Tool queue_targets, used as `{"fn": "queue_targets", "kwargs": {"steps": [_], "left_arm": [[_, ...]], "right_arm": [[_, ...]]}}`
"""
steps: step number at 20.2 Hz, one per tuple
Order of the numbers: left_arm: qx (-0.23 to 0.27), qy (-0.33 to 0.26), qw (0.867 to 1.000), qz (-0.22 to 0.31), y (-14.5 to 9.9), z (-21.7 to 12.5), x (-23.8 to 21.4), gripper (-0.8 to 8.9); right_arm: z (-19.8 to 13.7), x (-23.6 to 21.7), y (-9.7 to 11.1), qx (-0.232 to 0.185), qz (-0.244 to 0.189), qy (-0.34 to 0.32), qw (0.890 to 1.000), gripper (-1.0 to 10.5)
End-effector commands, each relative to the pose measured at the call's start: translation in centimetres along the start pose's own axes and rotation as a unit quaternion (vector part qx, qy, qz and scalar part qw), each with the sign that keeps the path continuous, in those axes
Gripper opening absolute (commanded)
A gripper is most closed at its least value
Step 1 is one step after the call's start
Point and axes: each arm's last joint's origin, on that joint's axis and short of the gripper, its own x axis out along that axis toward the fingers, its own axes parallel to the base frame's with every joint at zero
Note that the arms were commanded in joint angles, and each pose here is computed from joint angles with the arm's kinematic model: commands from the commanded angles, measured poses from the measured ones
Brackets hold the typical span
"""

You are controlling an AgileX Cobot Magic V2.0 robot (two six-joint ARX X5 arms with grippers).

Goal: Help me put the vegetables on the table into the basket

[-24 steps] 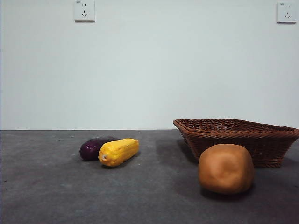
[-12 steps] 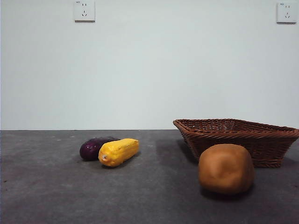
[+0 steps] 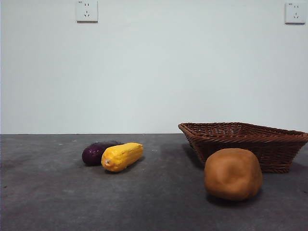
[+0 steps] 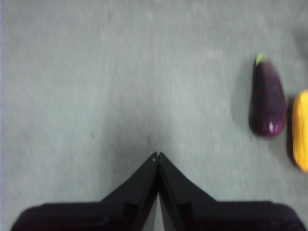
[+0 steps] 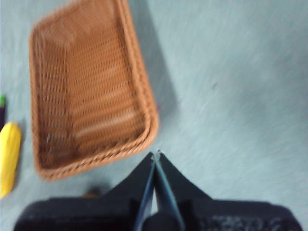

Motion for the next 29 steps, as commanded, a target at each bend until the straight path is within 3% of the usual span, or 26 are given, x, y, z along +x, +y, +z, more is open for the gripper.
{"fn": "queue_targets", "kwargs": {"steps": [1,3,7,8,13,19,27,29], "left_arm": [[-0.010,0.046,0.998,-0.036,-0.1,-0.5,0.8,-0.03],[-0.015,0.073,0.995,-0.071,-0.2,-0.7,1.5,-0.03],[-0.026,0.113,0.984,-0.137,-0.5,-0.9,2.8,-0.03],[-0.028,0.124,0.980,-0.150,-0.5,-1.0,3.1,-0.03],[-0.042,0.159,0.968,-0.190,-0.6,-1.4,4.2,-0.03],[-0.043,0.166,0.967,-0.191,-0.6,-1.5,4.5,-0.03],[-0.045,0.170,0.966,-0.190,-0.6,-1.5,4.7,-0.03],[-0.045,0.170,0.966,-0.190,-0.6,-1.5,4.7,-0.03]], "right_arm": [[0.9,1.5,0.3,-0.018,0.034,0.046,0.998,0.0],[1.8,3.2,0.4,-0.014,0.039,0.083,0.996,0.2],[4.3,6.7,0.8,-0.044,0.035,0.144,0.988,3.8],[5.2,7.7,1.0,-0.053,0.032,0.162,0.985,4.2],[9.5,12.3,1.6,-0.073,0.024,0.215,0.974,4.5],[13.1,17.7,2.4,-0.087,0.023,0.248,0.964,4.4],[13.1,23.7,3.7,-0.125,-0.002,0.285,0.951,4.3],[12.3,25.1,3.8,-0.125,-0.004,0.302,0.945,3.4]]}}
